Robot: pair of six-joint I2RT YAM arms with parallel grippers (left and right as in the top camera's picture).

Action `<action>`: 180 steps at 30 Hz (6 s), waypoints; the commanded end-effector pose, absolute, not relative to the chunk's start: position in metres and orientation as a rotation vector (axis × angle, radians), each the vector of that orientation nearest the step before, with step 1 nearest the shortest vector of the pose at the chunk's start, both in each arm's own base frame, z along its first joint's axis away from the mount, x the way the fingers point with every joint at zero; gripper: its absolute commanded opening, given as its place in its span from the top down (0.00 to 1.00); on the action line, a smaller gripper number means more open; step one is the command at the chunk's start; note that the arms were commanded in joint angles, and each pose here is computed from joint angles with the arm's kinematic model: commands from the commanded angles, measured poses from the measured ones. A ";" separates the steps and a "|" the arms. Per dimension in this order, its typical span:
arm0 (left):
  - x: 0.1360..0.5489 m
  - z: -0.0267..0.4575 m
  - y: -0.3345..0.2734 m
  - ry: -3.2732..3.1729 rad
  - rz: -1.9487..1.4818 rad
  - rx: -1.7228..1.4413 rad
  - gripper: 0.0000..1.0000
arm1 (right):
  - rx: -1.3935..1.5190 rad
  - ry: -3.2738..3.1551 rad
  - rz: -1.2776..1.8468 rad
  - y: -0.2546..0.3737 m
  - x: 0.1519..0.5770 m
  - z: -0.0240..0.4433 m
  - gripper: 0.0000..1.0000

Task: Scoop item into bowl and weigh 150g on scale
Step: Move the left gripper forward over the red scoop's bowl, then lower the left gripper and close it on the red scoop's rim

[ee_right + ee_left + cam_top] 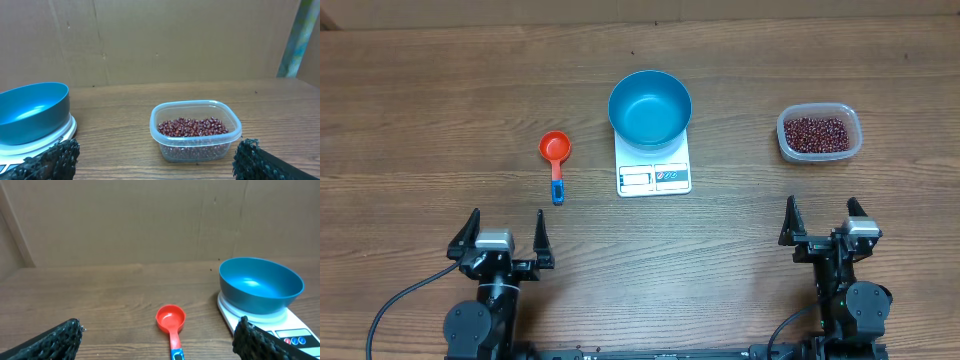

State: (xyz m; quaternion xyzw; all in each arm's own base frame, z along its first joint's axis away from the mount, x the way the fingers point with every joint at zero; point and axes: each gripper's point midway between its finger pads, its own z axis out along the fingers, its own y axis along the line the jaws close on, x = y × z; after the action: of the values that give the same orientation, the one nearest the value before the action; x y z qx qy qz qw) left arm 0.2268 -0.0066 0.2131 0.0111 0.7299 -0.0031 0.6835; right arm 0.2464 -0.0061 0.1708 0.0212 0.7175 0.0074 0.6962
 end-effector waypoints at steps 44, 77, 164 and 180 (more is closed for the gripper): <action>0.339 0.263 -0.014 2.356 0.013 0.081 0.01 | 0.043 1.595 0.013 -0.006 0.246 0.169 0.00; 0.408 0.106 0.005 2.961 0.045 0.069 0.00 | 0.043 1.595 0.013 -0.006 0.246 0.169 0.00; 0.447 0.024 0.000 2.980 0.008 0.067 0.39 | 0.043 1.595 0.013 -0.006 0.246 0.169 0.00; 0.448 0.024 0.000 2.976 0.008 0.067 0.58 | 0.043 1.595 0.013 -0.006 0.246 0.169 0.00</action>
State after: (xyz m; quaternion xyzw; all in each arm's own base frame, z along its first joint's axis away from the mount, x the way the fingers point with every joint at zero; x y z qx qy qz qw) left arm 0.4401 0.0048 0.0207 0.0157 0.9972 0.0107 0.0724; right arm 0.2464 -0.0062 0.1710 0.0215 0.7173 0.0074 0.6964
